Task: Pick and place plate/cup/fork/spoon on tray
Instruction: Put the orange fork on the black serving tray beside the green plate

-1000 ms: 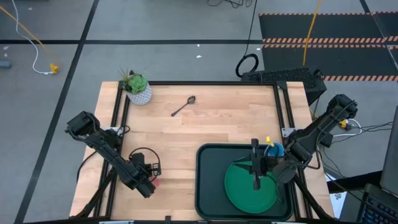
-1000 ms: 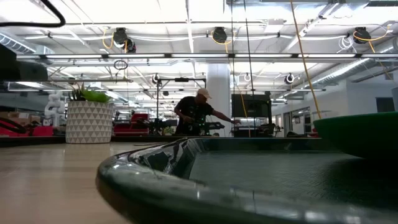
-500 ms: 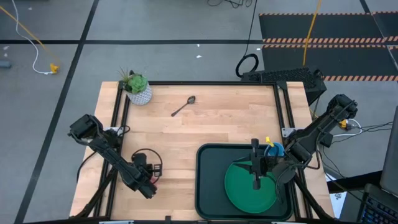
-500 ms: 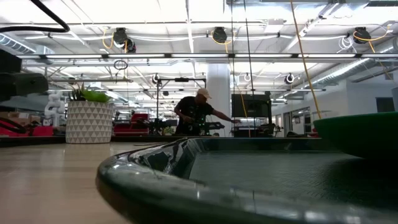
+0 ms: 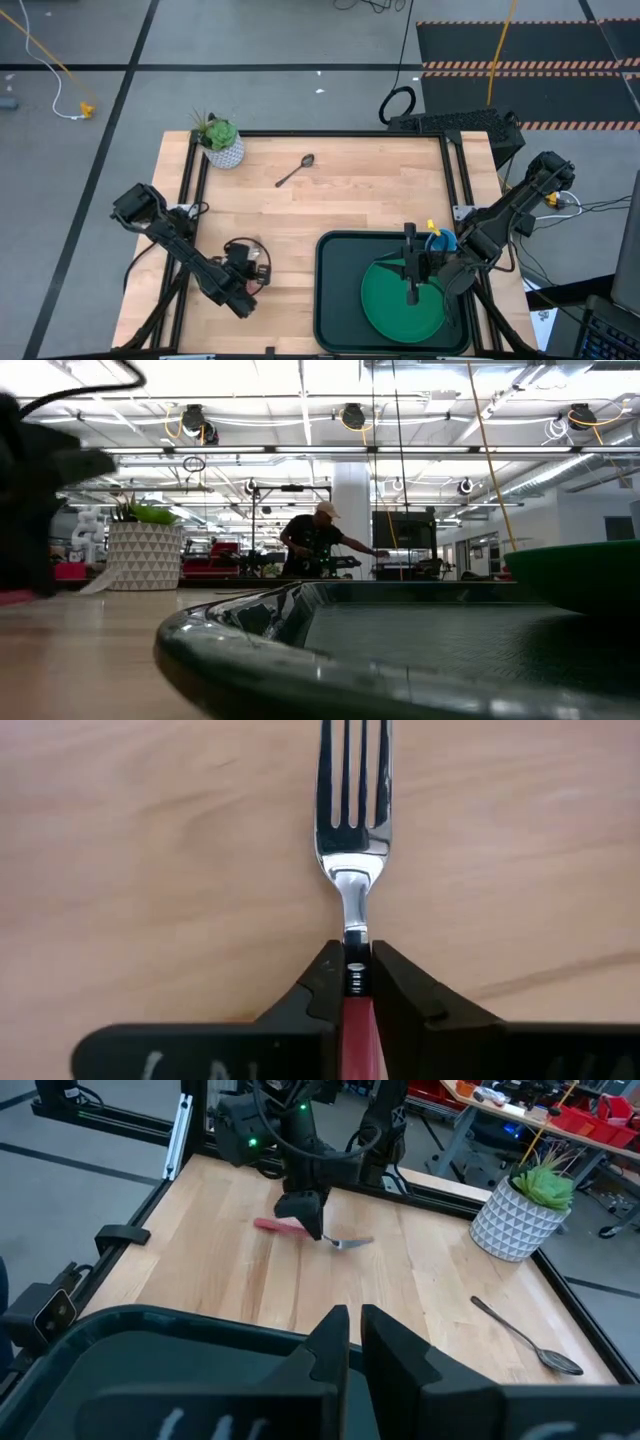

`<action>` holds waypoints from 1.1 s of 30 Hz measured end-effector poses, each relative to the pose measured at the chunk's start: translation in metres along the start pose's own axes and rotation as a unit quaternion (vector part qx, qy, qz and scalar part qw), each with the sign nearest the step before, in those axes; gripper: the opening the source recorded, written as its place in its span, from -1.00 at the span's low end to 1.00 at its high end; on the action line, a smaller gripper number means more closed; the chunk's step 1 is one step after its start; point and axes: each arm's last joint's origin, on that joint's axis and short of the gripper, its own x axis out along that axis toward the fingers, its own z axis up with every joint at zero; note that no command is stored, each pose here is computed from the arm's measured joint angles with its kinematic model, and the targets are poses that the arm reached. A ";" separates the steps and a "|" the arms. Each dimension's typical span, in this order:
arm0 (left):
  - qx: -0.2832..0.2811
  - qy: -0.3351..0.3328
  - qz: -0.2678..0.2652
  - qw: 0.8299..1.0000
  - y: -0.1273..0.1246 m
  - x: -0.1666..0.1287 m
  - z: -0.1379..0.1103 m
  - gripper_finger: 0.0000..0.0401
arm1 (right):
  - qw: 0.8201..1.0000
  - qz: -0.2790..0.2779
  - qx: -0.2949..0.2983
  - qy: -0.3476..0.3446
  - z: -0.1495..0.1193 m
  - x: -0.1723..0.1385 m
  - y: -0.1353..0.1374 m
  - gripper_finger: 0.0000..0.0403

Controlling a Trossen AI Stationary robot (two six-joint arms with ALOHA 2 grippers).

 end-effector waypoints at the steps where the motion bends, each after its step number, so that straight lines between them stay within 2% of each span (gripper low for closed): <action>1: 0.005 -0.012 -0.023 1.000 -0.003 -0.002 0.001 -0.84 | 1.000 0.000 0.001 -0.001 0.000 0.000 0.000 -0.89; 5: 0.022 -0.067 -0.086 0.994 -0.017 -0.014 0.005 -0.82 | 1.000 -0.004 0.003 0.000 0.000 0.001 -0.002 -0.89; 14: 0.069 -0.124 -0.145 0.979 -0.066 -0.047 0.030 -0.84 | 1.000 -0.014 0.007 0.002 0.001 0.005 -0.006 -0.89; 18: 0.091 -0.150 -0.184 0.967 -0.092 -0.062 0.043 -0.84 | 1.000 -0.014 0.006 0.002 0.001 0.005 -0.006 -0.89; 22: 0.109 -0.176 -0.246 0.947 -0.118 -0.073 0.052 -0.84 | 1.000 -0.014 -0.002 0.004 0.000 0.004 -0.006 -0.89; 27: 0.121 -0.211 -0.334 0.910 -0.149 -0.082 0.057 -0.84 | 1.000 -0.008 -0.014 0.005 0.000 0.003 -0.004 -0.89; 33: 0.125 -0.252 -0.389 0.877 -0.175 -0.074 0.049 -0.84 | 1.000 0.000 -0.005 -0.007 0.002 -0.001 -0.001 -0.89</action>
